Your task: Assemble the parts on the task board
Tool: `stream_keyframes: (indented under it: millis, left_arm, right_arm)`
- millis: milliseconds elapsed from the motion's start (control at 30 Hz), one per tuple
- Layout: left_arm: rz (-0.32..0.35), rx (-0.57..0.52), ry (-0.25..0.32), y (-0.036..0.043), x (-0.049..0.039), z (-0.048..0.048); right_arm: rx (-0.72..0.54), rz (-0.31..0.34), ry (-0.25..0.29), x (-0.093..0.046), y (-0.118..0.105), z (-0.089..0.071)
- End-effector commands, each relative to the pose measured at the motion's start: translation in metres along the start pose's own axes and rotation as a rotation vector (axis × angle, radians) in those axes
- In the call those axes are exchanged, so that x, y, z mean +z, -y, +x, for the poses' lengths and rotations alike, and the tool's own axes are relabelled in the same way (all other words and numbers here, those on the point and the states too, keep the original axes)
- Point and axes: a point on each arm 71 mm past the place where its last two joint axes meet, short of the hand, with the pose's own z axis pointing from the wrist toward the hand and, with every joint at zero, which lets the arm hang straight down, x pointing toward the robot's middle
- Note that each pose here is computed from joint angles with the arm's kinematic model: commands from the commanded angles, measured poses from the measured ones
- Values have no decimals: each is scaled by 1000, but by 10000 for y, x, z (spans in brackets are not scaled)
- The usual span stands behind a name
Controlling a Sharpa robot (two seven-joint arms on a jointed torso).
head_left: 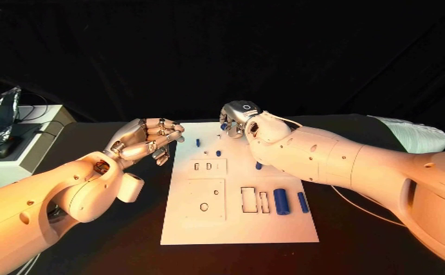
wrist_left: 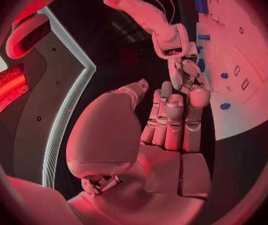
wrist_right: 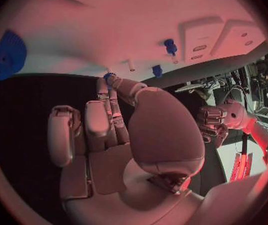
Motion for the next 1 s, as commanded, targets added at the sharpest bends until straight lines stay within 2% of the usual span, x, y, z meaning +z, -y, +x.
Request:
stream_keyframes:
  millis: [33, 633, 1000]
  left_arm:
    - [12, -5, -17, 30, 14, 26]
    - [19, -5, -19, 56, 32, 27]
    - [19, -6, -21, 53, 40, 35]
  right_arm:
    - [-20, 0, 2, 6, 4, -6]
    - [-23, -11, 22, 38, -23, -57]
    - [-23, -1, 4, 78, -28, -51]
